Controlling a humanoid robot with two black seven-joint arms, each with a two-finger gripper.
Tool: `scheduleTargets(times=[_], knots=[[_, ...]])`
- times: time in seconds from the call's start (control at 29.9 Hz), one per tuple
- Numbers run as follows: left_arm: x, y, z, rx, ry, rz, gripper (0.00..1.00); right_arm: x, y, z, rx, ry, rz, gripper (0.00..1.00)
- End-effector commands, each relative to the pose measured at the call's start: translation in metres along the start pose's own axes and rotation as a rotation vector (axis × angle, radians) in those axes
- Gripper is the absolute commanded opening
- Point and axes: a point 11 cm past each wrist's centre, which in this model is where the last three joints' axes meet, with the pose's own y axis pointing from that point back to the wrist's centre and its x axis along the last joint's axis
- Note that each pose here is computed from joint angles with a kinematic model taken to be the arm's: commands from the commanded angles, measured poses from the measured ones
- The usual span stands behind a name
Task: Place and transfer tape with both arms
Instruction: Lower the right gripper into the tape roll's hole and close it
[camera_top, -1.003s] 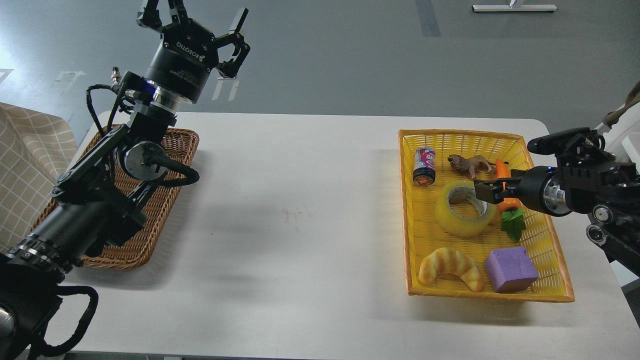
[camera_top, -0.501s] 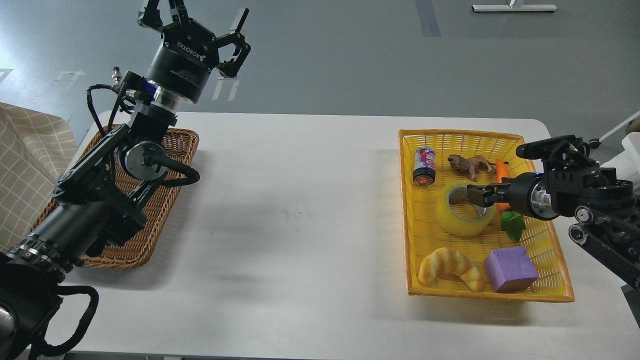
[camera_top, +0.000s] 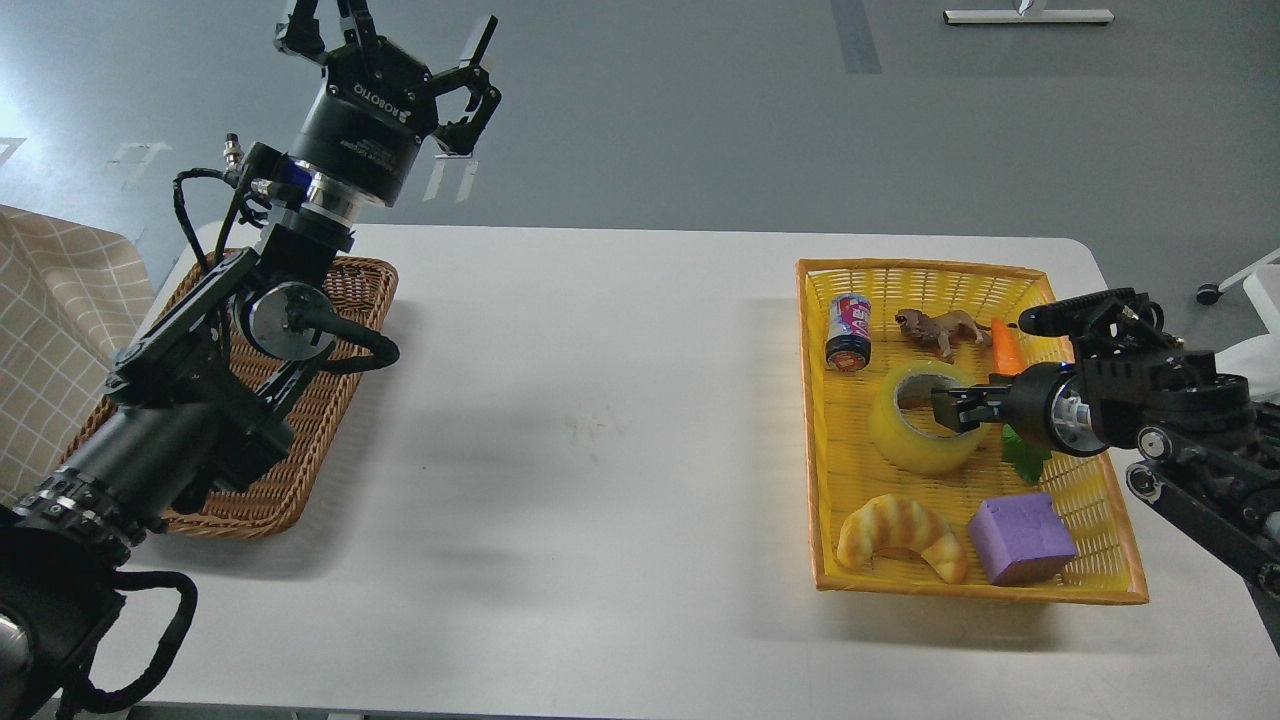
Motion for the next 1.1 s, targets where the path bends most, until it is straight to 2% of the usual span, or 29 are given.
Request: scheduleTargets(times=[0.0,0.4,0.7,0.74,0.77,0.8,0.9,1.07], knots=[[0.0001,0.0004,-0.0003,0.001,0.001,0.000,0.98,-0.0021,-0.0009,0.0001,-0.002,0.001,-0.006,0.55],[0.0004,0.0007,-0.0008,0.002,0.000,0.002,0.98,-0.0055,-0.0053,0.0079,-0.024,-0.020,-0.019,0.41],[0.0008,0.0009,-0.0003,0.002,-0.001,0.002,0.98,-0.0052,-0.0067,0.0044,-0.017,-0.019,-0.019,0.39],[0.0008,0.0009,-0.0003,0.002,-0.001,0.002,0.98,-0.0052,-0.0067,0.0044,-0.017,-0.019,-0.019,0.37],[0.0009,0.0008,0.0001,0.001,-0.001,0.002,0.98,-0.0042,-0.0062,0.0048,-0.016,-0.021,-0.018,0.20],[0.0009,0.0008,0.0001,0.001,-0.001,0.002,0.98,-0.0037,-0.0062,0.0059,-0.020,-0.019,-0.017,0.10],[0.0012,0.0013,-0.0002,0.002,-0.001,0.003,0.98,-0.0027,-0.0054,0.0071,-0.021,-0.025,-0.015,0.01],[0.0009,0.0009,-0.0008,0.003,0.000,0.003,0.98,0.0022,-0.0030,0.0043,-0.011,-0.020,-0.003,0.00]])
